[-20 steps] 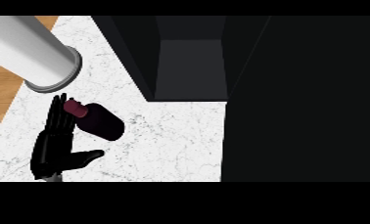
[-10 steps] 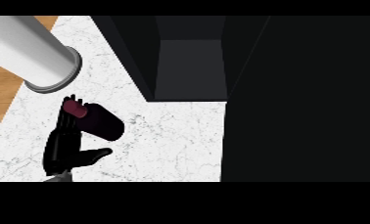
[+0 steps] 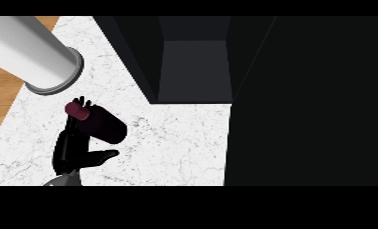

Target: Pick up the wine, place it into the cabinet and close the cabinet

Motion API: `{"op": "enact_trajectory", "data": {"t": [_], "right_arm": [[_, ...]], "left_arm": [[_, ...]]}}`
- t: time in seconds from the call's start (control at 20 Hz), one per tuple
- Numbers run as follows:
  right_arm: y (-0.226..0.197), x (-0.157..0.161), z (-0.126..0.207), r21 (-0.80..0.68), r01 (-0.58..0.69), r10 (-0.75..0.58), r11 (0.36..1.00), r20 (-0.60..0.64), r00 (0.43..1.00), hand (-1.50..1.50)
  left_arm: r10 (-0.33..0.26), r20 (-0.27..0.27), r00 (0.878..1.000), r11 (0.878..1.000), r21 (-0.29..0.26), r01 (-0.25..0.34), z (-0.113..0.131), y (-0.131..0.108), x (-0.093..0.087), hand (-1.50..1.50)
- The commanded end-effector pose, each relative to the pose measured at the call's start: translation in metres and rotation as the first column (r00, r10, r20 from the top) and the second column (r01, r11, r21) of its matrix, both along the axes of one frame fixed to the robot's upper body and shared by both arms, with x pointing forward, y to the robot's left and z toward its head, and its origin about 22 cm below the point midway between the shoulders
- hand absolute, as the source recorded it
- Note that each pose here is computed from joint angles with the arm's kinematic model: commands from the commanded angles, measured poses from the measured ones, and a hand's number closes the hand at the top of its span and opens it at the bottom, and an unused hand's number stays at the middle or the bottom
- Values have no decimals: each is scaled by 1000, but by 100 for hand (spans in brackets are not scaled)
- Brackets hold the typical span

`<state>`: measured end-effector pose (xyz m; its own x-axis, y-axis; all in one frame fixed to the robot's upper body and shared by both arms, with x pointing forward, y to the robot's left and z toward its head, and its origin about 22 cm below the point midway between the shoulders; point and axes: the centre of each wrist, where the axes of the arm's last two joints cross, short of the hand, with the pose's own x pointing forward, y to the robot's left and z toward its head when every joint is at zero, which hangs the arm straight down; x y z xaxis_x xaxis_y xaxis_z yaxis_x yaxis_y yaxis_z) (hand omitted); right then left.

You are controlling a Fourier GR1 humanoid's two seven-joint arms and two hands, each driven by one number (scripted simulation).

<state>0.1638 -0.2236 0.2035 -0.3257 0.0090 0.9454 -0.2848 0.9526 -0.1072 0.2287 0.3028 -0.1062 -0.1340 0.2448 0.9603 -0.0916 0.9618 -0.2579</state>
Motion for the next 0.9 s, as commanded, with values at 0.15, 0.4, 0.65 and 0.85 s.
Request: {"op": "enact_trajectory", "data": {"t": [0.15,0.4,0.65,0.85], "right_arm": [[-6,-20,14,45,-36,34,998,48,998,-150],[-9,-24,13,41,-35,33,999,42,999,-150],[-9,-27,15,20,-38,37,999,39,999,-150],[-16,-21,5,12,-35,34,999,35,999,-150]], "left_arm": [[-25,34,999,998,-61,27,-18,-19,9,-150],[-117,61,991,988,-96,123,-6,-24,24,150],[-151,77,985,988,30,149,-4,-6,31,150],[-163,138,977,971,196,135,-6,-20,26,150]]}}
